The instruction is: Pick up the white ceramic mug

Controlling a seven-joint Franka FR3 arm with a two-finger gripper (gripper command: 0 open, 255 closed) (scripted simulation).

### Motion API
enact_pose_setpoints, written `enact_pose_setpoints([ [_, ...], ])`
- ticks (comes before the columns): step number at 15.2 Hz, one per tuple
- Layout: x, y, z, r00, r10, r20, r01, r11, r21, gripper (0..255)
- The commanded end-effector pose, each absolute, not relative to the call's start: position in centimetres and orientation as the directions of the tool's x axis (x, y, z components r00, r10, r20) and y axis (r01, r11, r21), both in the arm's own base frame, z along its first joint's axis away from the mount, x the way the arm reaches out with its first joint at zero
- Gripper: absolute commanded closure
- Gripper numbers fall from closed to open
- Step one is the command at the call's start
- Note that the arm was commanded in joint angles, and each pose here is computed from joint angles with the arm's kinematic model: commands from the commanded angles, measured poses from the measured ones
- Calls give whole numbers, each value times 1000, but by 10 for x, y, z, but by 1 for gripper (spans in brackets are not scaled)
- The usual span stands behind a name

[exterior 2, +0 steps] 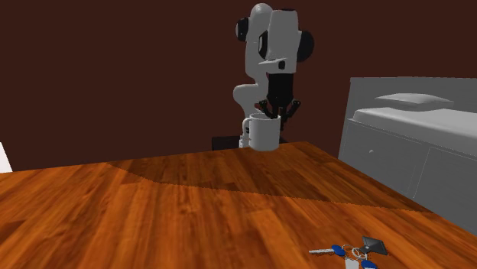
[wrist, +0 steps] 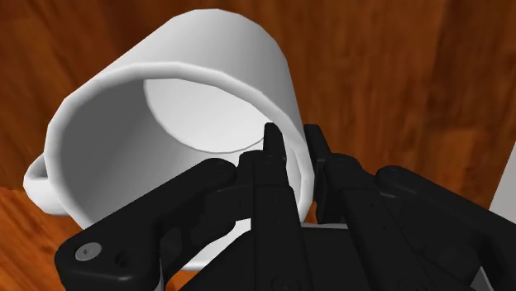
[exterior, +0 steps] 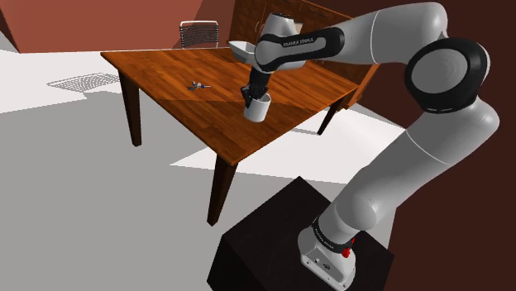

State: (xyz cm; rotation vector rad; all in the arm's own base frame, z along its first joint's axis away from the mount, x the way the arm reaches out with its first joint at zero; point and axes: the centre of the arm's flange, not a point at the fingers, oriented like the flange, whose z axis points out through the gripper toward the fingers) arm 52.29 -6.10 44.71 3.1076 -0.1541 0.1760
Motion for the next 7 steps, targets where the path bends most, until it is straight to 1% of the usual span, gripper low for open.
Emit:
enact_pose_setpoints([
  [1,524,-61,458,989,-97,114,-100,-995,20,255],
  [5,524,-61,479,989,-97,114,-100,-995,20,255],
  [7,524,-61,480,989,-97,114,-100,-995,20,255],
])
